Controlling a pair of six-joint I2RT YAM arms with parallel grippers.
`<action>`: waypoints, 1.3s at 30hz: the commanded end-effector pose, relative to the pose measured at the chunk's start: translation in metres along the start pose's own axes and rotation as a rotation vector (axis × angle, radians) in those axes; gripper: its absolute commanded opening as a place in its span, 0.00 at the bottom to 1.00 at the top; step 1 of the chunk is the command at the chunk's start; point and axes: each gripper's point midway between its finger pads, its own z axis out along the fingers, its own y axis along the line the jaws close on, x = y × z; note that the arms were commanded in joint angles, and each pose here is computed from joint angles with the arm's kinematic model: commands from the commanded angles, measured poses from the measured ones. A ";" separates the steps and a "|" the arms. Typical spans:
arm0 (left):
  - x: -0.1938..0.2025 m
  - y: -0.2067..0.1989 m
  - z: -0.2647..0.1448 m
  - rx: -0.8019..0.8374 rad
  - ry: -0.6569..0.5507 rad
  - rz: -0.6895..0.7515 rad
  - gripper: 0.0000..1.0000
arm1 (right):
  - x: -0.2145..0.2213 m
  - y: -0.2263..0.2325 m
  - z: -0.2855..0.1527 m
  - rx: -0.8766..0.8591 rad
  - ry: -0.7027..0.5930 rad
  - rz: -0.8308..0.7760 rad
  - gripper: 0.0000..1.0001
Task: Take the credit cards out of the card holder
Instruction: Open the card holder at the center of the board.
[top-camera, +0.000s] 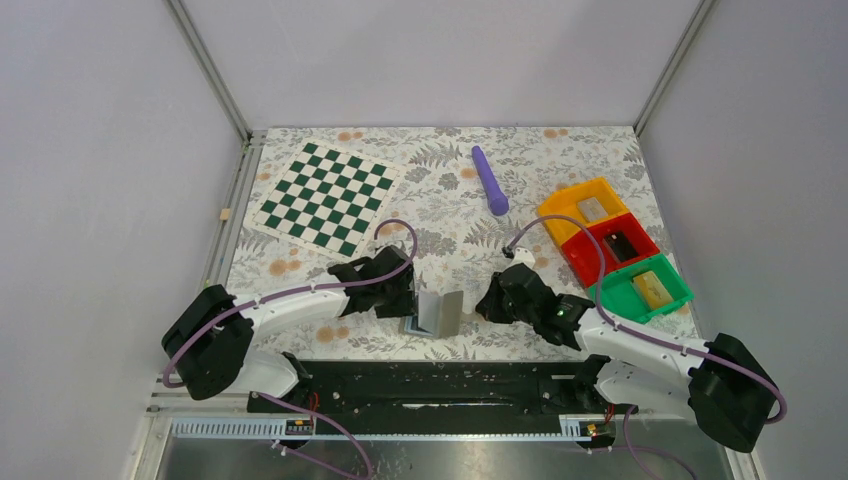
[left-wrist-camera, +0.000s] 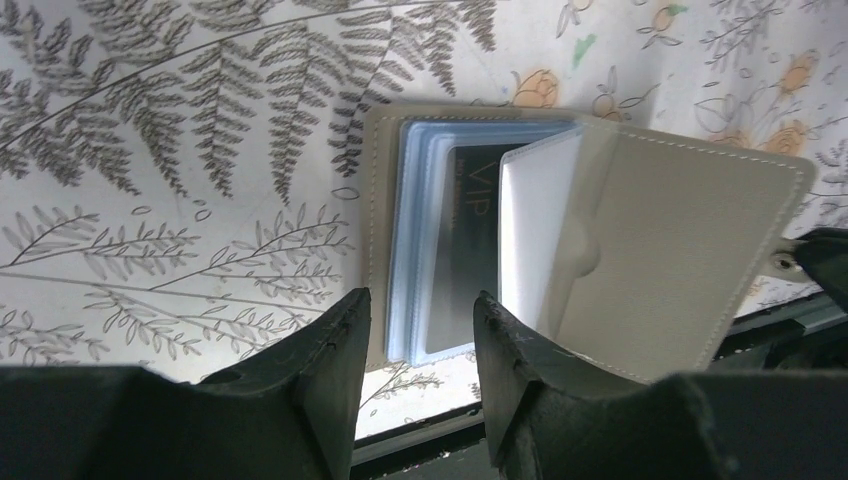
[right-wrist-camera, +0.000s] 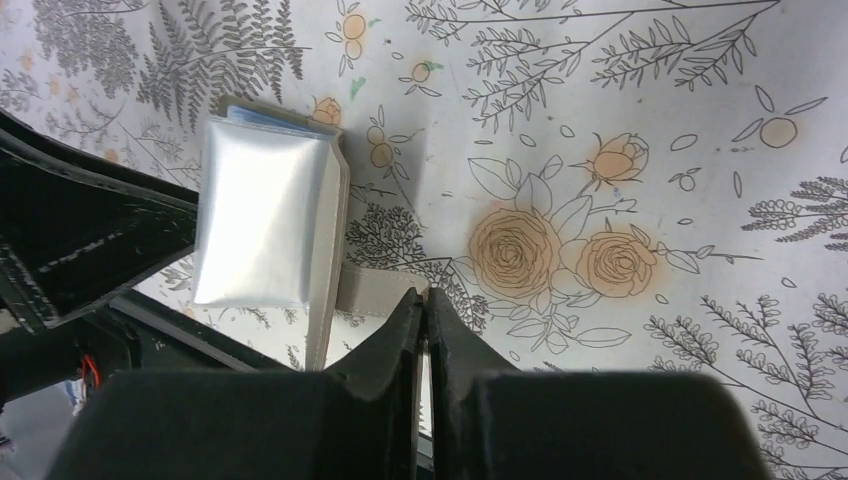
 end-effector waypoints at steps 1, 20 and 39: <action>-0.016 -0.033 -0.010 0.150 -0.057 0.009 0.43 | -0.009 0.001 -0.001 0.001 -0.034 0.015 0.12; 0.001 -0.108 0.000 0.463 0.038 0.042 0.43 | -0.044 0.040 -0.051 -0.145 -0.125 0.016 0.38; -0.006 -0.109 0.018 0.401 0.033 0.010 0.43 | 0.004 0.079 -0.012 -0.368 0.111 0.089 0.25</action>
